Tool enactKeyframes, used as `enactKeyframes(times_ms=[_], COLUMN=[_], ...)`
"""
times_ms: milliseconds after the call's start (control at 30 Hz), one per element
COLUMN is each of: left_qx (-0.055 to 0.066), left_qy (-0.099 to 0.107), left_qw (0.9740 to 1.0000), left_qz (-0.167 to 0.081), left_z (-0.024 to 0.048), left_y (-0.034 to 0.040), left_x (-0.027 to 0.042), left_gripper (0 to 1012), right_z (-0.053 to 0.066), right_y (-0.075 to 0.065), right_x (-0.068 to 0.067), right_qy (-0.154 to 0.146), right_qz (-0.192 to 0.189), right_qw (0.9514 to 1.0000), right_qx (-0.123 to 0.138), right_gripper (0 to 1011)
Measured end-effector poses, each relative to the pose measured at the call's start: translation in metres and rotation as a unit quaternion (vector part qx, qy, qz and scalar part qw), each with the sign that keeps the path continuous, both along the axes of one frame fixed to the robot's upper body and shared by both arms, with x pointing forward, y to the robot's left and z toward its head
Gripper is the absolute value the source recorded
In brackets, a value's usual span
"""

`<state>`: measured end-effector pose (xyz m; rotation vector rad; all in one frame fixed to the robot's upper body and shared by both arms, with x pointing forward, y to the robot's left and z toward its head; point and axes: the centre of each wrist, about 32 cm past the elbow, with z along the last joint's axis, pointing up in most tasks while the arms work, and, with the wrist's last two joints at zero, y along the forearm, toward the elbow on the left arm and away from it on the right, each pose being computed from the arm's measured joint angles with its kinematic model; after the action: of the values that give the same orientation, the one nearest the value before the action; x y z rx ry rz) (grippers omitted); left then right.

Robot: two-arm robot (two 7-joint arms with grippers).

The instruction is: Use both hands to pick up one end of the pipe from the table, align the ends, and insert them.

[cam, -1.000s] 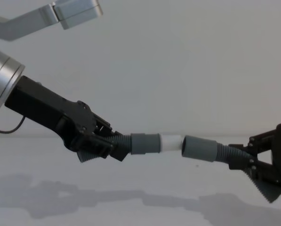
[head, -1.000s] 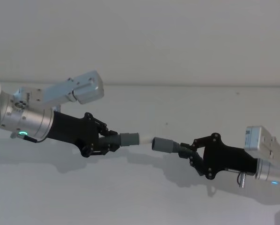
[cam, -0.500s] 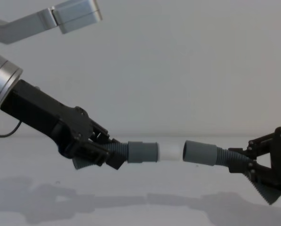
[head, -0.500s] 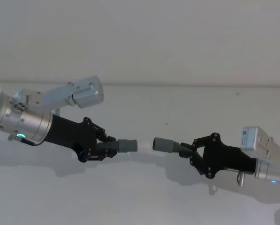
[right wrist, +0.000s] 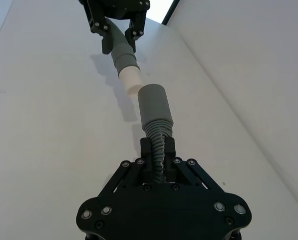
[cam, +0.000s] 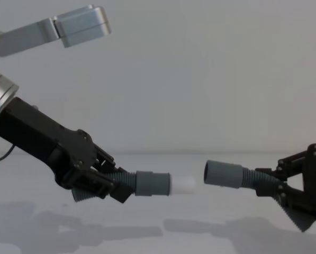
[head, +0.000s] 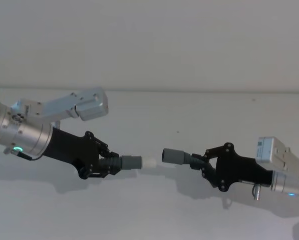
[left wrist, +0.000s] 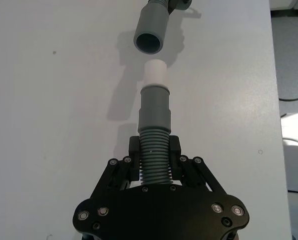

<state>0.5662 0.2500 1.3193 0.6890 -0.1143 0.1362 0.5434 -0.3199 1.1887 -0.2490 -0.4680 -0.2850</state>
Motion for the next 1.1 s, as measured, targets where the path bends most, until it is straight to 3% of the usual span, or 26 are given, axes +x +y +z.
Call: enactKeyframes(times_ms=[1100], left_qx=[0.003], left_qy=[0.005], left_qw=[1.0], left_qz=[0.0], left_z=[-0.0018], left_y=[-0.0026], left_x=[-0.001], left_gripper=[315], right_z=[0.0016], right_y=[0.0014], right_x=[-0.0013], right_qy=[-0.005], right_qz=[0.015], right_qw=[0.9998], right_qx=[-0.01], right_gripper=[122])
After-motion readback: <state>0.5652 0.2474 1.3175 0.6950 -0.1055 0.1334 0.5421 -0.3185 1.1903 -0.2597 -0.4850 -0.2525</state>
